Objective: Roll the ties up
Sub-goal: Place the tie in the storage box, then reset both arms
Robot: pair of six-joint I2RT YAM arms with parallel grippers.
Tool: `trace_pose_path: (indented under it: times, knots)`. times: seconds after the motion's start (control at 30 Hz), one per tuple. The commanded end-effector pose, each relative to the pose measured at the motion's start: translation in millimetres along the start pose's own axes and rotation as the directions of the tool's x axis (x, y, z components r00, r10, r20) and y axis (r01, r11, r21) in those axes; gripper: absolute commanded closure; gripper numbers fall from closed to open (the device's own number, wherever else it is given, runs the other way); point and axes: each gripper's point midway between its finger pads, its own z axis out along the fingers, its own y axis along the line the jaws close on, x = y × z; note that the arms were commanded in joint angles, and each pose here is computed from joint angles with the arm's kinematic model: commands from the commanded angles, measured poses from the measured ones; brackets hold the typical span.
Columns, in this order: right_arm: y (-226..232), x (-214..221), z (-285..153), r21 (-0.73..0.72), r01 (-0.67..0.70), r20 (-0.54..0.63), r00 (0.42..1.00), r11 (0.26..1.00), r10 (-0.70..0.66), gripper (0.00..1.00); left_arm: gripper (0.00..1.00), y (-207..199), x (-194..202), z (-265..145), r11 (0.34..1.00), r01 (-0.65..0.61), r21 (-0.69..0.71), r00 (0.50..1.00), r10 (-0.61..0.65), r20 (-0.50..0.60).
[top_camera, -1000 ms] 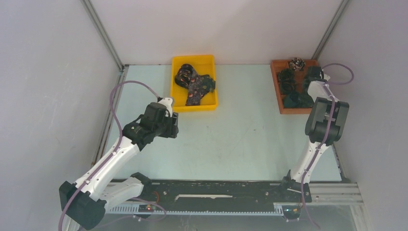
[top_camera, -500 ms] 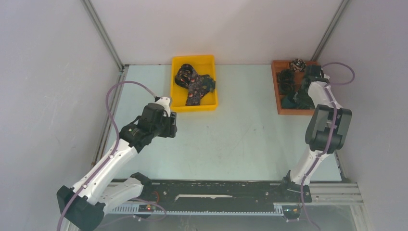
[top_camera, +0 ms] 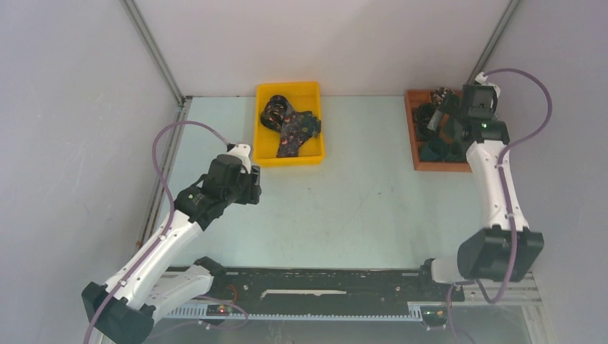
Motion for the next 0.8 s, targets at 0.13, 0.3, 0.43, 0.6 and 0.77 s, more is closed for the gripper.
trace_pose_path:
  times: [0.13,0.3,0.43,0.6,0.77]
  knots:
    - [40.7,1.6,-62.8,-0.311,-0.052,0.184,0.976,0.949,0.114,0.0,0.27,15.5,-15.4,-11.4,0.998,0.01,-0.066,0.995,-0.003,0.104]
    - [32.2,28.6,-59.5,-0.375,-0.105,0.207,0.959,0.921,0.193,0.0,0.0,26.0,-23.8,-22.4,0.993,0.045,-0.108,0.983,-0.025,0.18]
    - [37.2,50.0,-61.7,-0.418,-0.1,0.174,0.967,0.903,0.187,0.0,0.0,33.0,-29.7,-29.9,0.988,0.068,-0.136,0.974,-0.036,0.225]
    - [48.6,82.3,-66.6,-0.468,-0.085,0.159,0.971,0.88,0.178,0.0,0.0,42.0,-37.0,-41.4,0.982,0.098,-0.163,0.954,-0.046,0.295]
    - [68.9,120.7,-75.0,-0.541,-0.044,0.162,0.974,0.84,0.156,0.0,0.0,46.1,-38.8,-45.3,0.978,0.109,-0.178,0.947,-0.048,0.317]
